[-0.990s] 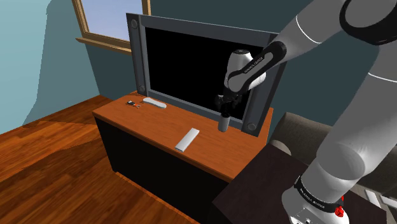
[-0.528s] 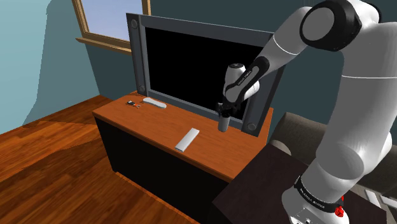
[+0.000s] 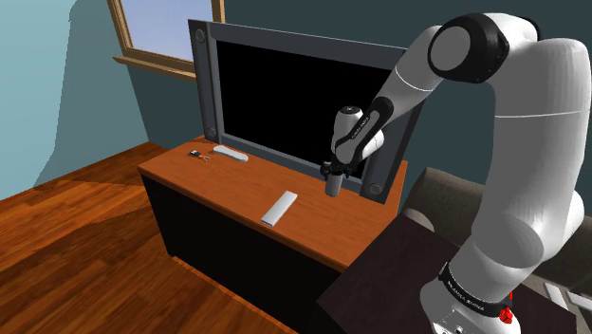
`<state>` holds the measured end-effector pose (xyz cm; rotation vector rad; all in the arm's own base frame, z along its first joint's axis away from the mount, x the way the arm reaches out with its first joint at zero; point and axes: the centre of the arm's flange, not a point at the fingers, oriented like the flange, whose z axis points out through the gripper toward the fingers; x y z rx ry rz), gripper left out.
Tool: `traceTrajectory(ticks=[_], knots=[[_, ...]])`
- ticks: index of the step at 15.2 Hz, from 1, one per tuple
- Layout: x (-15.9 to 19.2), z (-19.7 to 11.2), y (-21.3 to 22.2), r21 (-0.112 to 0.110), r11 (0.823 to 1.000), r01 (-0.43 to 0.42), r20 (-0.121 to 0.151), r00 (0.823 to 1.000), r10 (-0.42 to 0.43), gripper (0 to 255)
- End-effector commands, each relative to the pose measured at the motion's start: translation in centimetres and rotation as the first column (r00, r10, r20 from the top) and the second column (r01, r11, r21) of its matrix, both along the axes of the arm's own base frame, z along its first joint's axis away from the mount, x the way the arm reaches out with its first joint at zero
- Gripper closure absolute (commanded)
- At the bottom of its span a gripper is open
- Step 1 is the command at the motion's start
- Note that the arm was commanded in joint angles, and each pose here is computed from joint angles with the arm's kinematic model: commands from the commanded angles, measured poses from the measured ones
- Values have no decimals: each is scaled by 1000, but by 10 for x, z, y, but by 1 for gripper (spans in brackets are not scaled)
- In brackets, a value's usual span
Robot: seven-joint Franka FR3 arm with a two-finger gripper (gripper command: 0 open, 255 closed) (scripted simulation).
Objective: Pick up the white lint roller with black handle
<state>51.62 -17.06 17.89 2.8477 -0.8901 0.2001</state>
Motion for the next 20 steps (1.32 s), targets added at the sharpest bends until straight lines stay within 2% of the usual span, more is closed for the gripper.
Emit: traceTrajectory(ticks=[1, 10, 20], knots=[[0, -1, 0, 0, 1000, 0, 0, 1000, 0, 255], [0, -2, 0, 0, 1000, 0, 0, 1000, 0, 255], [0, 51, 0, 0, 1000, 0, 0, 1000, 0, 255]])
